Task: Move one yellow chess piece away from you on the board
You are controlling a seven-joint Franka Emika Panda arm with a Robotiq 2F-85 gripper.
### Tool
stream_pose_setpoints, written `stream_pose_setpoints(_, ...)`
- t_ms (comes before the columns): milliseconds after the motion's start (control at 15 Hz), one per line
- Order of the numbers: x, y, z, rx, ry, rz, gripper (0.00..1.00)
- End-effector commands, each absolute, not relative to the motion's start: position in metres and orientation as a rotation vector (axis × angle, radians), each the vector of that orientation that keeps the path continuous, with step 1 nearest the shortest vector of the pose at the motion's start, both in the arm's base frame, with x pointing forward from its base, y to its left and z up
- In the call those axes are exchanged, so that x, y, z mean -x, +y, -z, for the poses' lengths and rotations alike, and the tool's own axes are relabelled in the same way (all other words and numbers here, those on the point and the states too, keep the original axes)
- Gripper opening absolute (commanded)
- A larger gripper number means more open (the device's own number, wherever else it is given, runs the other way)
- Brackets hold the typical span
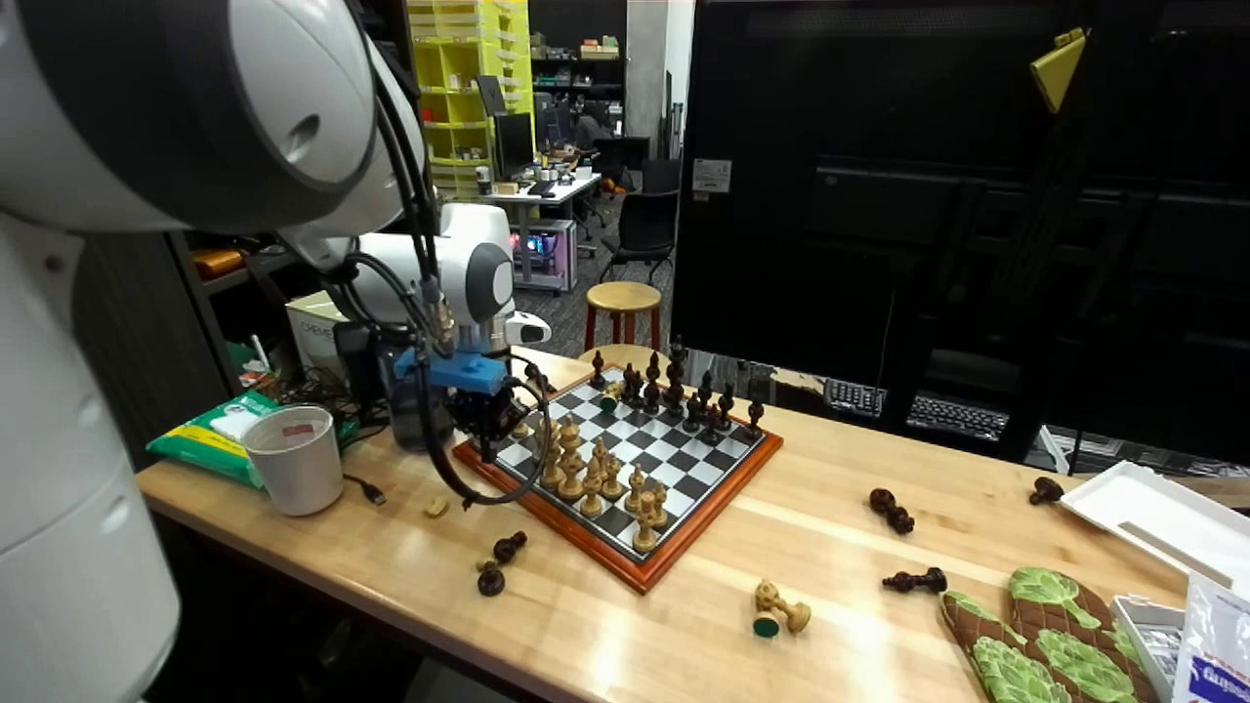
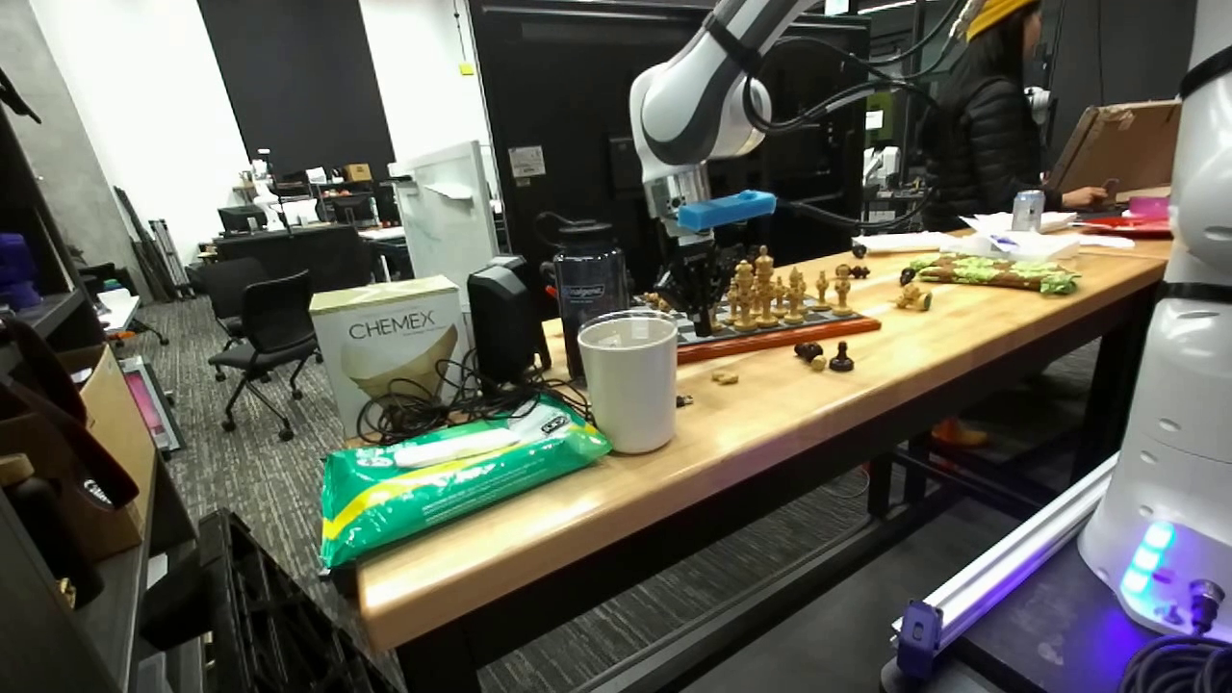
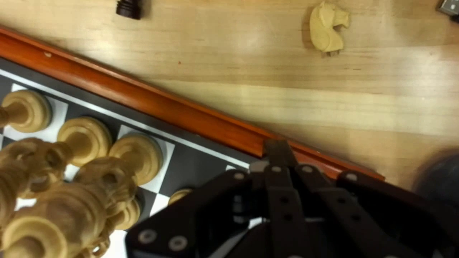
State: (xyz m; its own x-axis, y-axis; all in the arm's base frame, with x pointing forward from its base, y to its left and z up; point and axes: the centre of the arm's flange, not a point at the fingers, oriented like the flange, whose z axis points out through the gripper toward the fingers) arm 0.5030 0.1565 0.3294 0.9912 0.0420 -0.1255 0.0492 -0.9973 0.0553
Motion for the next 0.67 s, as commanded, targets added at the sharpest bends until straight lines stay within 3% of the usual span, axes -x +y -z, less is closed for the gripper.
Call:
stream_pose_setpoints(0,-0.513,0.159,-0.334,-3.021,0.091,0.233,0.0)
stream_pose_setpoints(600,-0.527,0.161,-0.344,-2.916,0.166,0.287,0.0)
